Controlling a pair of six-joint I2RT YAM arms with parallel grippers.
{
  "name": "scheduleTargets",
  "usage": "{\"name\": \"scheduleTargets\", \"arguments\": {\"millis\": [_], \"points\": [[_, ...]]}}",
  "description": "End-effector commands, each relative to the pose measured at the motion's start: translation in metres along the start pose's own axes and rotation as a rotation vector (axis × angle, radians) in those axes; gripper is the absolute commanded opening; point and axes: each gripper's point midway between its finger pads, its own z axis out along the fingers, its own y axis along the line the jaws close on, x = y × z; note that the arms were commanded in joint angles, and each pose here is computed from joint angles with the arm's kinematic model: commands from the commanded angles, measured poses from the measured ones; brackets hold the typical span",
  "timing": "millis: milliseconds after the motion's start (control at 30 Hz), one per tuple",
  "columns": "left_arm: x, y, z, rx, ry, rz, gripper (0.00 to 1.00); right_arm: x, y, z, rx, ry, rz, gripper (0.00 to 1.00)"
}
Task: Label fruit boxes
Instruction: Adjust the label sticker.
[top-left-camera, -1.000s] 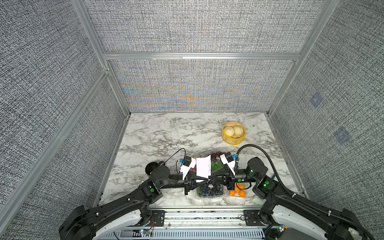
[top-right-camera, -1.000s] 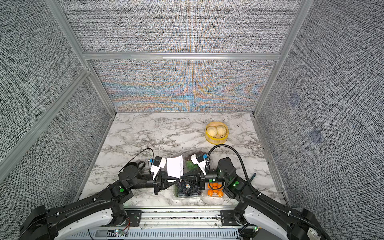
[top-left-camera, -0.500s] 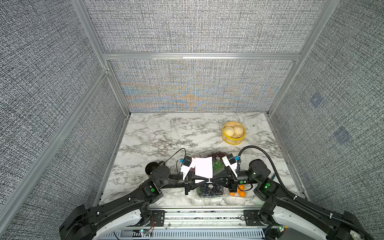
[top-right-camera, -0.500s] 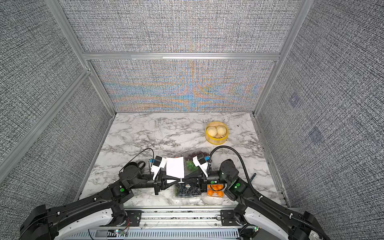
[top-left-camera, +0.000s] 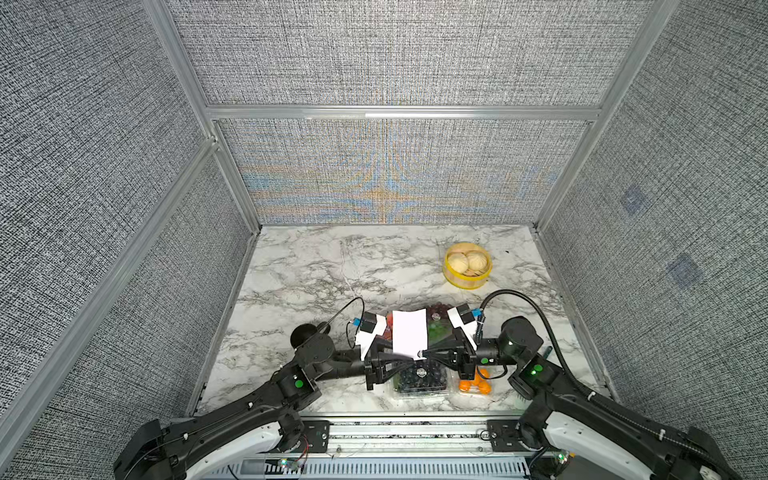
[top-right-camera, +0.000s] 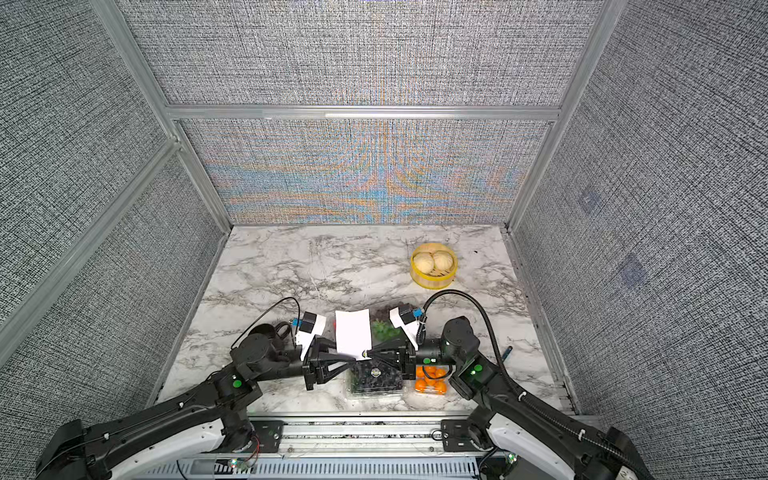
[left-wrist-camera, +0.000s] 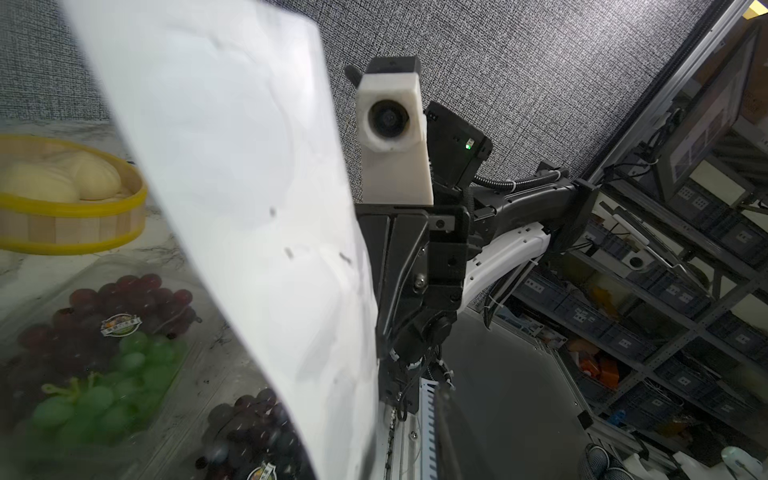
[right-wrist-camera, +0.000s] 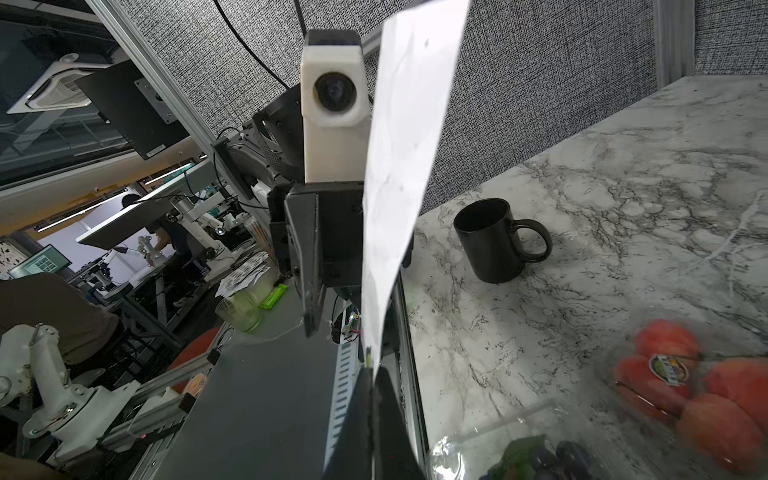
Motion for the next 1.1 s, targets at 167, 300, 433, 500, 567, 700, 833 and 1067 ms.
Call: {"name": "scheduleTargets", "arguments": {"millis": [167,300,433,500,567,700,833,1067], "points": [[-0.007,0.004,0.005,-0.018,-0.019,0.008,0.11,0.0,0.004,0.0,-0.02,0.004,-0.012,0.0],[-0.006,0.003,0.01,0.001,0.0,0.002,0.0,-0.001,0.006,0.0,-0.027,0.004,-0.017,0.0],[-0.005,-0.003,0.013,0.054,0.008,-0.003,0.0,-0.002,0.005,0.002,-0.035,0.003,-0.016,0.0],[-0.006,-0.006,0.014,0.073,0.007,0.002,0.0,-0.002,0.004,0.003,-0.037,0.005,-0.016,0.0],[-0.006,-0.008,0.014,0.078,0.006,0.003,0.0,-0.002,0.001,0.004,-0.028,0.004,-0.016,0.0],[-0.005,-0.009,0.011,0.079,0.005,0.005,0.0,-0.004,-0.005,0.0,0.005,-0.004,-0.02,0.0],[-0.003,-0.004,0.011,0.055,0.005,-0.001,0.0,-0.006,-0.004,0.001,-0.008,-0.013,-0.014,0.0],[-0.005,-0.007,0.016,0.095,0.0,-0.016,0.0,-0.004,-0.01,0.012,-0.053,0.005,0.018,0.0]]}}
